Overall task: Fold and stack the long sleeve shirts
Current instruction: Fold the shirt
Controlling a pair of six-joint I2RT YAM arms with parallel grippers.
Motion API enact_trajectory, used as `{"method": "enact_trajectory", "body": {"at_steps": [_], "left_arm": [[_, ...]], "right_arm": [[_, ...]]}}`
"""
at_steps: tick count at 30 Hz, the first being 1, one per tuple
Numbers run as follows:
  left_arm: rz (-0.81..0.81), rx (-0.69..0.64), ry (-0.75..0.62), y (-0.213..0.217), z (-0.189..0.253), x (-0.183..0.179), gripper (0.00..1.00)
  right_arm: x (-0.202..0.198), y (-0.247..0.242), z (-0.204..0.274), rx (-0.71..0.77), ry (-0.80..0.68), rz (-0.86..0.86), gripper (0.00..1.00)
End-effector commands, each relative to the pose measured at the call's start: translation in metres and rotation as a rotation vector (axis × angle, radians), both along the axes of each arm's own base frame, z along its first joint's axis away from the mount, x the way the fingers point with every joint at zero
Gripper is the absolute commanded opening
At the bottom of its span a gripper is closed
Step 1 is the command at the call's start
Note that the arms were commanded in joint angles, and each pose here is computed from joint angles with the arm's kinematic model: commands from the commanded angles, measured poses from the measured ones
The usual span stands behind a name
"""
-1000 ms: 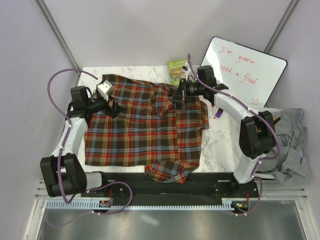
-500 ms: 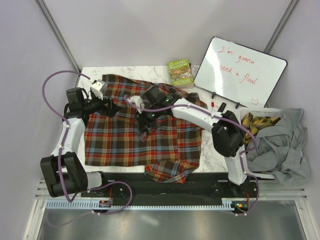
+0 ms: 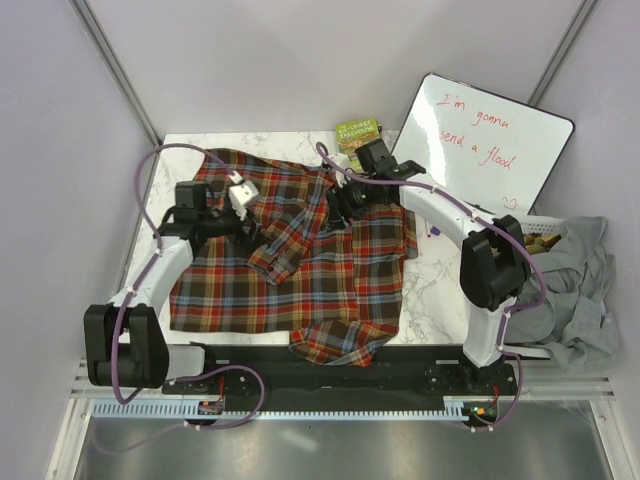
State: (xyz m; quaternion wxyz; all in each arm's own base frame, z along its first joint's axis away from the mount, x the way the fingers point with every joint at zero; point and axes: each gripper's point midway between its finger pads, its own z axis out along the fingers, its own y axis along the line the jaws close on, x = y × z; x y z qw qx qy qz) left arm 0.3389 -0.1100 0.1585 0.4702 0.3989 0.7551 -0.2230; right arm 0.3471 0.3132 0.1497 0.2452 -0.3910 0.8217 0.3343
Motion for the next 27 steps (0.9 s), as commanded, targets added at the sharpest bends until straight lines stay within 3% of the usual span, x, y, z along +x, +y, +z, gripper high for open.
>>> {"method": "enact_trajectory", "body": {"at_steps": [1,6,12,17,20,21,24,27], "left_arm": [[-0.122,0.181,-0.027,-0.011,-0.038,-0.020,0.89],[-0.320,0.479,-0.129,-0.020,-0.088,-0.064,0.86],[-0.386,0.572,-0.204,-0.031,-0.092,-0.069,0.82],[-0.418,0.615,-0.183,-0.039,-0.103,-0.072,0.74],[-0.391,0.609,-0.187,-0.044,-0.096,-0.062,0.55],[-0.387,0.611,-0.173,-0.044,-0.098,-0.060,0.42],[-0.365,0.599,-0.159,-0.050,-0.090,-0.051,0.19],[-0.338,0.544,-0.136,-0.062,-0.074,-0.045,0.02]], "right_arm": [[-0.002,0.009,-0.003,0.068,0.096,-0.034,0.59],[0.007,0.002,-0.010,0.109,0.158,-0.089,0.58],[0.013,-0.006,-0.005,0.122,0.161,-0.113,0.58],[0.020,-0.015,0.000,0.132,0.154,-0.133,0.58],[0.025,-0.022,0.007,0.139,0.135,-0.144,0.58],[0.025,-0.024,0.007,0.138,0.132,-0.144,0.59],[0.028,-0.029,0.009,0.145,0.133,-0.149,0.59],[0.030,-0.033,0.008,0.145,0.135,-0.158,0.59]]}}
